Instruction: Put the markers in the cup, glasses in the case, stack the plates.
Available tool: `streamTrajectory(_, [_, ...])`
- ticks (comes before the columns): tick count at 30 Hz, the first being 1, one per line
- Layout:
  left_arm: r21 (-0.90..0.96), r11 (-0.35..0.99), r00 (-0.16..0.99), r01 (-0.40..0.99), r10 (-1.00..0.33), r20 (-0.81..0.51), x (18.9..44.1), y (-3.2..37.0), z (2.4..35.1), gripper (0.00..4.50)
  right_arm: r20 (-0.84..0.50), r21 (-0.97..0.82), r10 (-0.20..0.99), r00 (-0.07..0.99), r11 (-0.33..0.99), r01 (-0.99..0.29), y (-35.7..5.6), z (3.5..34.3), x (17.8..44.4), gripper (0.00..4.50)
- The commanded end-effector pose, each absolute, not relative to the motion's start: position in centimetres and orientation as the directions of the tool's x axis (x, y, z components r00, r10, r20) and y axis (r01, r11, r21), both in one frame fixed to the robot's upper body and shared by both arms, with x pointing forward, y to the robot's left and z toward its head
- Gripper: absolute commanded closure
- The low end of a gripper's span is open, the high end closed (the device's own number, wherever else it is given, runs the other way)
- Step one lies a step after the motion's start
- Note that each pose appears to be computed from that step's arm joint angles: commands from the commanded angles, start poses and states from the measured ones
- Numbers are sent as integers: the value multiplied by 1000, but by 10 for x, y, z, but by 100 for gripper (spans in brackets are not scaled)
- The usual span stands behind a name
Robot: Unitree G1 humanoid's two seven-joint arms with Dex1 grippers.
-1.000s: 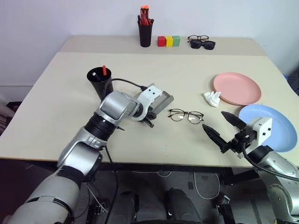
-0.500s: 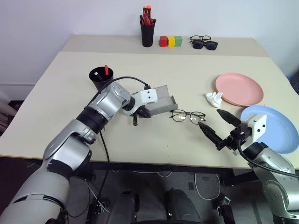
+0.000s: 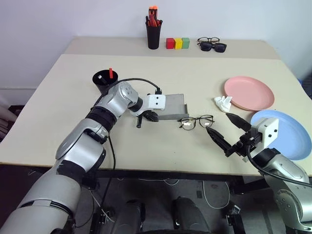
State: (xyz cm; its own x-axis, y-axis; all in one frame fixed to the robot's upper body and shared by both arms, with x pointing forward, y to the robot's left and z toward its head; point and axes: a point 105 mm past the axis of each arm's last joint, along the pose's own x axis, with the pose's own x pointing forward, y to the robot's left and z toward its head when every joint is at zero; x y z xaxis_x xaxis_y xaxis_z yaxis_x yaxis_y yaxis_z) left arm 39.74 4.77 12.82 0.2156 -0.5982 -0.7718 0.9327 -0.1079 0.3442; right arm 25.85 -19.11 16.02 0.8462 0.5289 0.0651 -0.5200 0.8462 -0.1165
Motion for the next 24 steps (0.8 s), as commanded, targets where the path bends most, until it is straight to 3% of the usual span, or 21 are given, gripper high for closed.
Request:
streamTrajectory(1, [379,-113,243,918,-596,-765,403,44,135,430,82,-152,551,831,831,-536,-186,171,254,0])
streamTrajectory(10, [390,-112,252,914,-597,-761,405,42,132,430,51,-181,539,840,833,-523,-192,168,250,0])
streamTrajectory(13, [376,-106,243,920,-597,-764,404,42,132,303,40,-181,536,843,834,-522,-196,167,248,0])
streamTrajectory(17, [392,-71,265,917,-626,-734,407,42,143,101,6,-202,532,847,830,-520,-201,164,251,0])
streamTrajectory(24, [434,-23,280,901,-733,-619,399,38,185,101,-229,-347,611,758,676,-650,-204,143,268,0])
